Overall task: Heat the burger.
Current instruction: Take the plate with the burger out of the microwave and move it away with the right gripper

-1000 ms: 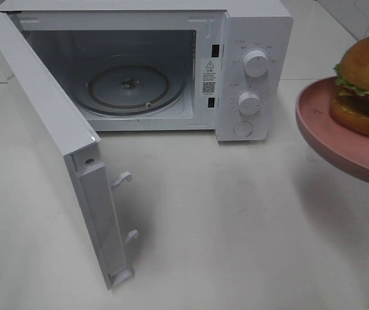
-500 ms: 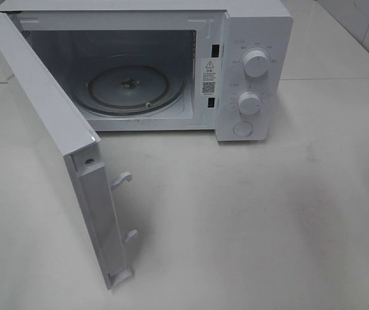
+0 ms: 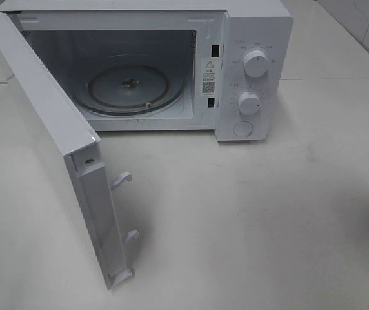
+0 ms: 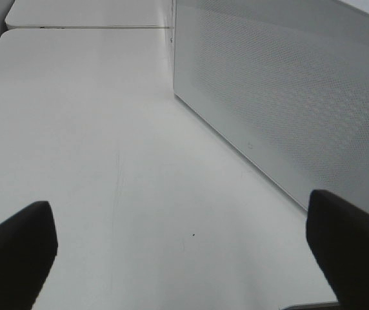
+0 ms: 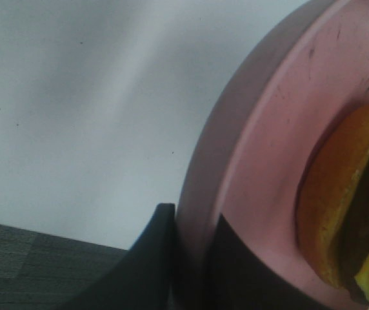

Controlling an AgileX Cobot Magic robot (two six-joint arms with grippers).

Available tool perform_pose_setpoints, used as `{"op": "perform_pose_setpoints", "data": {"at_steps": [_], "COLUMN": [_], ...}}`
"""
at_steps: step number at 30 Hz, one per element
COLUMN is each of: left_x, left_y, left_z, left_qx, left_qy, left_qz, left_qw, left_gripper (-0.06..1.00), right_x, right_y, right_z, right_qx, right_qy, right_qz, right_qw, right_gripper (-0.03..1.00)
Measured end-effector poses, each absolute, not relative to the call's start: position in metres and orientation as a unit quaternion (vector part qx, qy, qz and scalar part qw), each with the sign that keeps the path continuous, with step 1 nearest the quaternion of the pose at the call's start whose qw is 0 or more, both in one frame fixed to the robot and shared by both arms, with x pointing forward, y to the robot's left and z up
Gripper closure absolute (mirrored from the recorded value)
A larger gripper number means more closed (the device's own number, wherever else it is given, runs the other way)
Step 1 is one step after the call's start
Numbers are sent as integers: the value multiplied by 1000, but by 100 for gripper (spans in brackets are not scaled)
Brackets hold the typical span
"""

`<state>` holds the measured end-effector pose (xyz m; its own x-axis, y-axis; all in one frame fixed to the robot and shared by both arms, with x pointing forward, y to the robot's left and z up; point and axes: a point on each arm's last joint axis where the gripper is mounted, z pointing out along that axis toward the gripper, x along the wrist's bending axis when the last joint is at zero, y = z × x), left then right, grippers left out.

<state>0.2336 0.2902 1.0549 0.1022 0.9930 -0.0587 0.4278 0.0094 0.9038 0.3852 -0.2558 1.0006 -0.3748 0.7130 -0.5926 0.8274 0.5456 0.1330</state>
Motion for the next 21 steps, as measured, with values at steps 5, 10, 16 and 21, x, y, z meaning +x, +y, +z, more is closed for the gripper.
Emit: {"op": "perform_pose_setpoints", "data": {"at_steps": [5,10,16,21], "left_x": [234,234,234,234], "left_y": [290,290,290,290], "left_z": [1055,1055,1055,1055], "left_qx": [616,616,616,616], "left_qy": [577,577,577,577], "left_qz": [341,341,341,341], "left_qw": [415,415,415,415], "left_gripper": [-5,-5,-5,-5], "right_x": [393,403,411,416], "right_y": [-250,-244,-237,-233], "right_z": [988,970,960,947], "right_qx": [510,564,601,623], "right_qy": [799,757,728,710], "right_qz": [-103,-124,-124,-126], "right_qw": [301,306,306,303], "right_gripper": [87,87,87,87]}}
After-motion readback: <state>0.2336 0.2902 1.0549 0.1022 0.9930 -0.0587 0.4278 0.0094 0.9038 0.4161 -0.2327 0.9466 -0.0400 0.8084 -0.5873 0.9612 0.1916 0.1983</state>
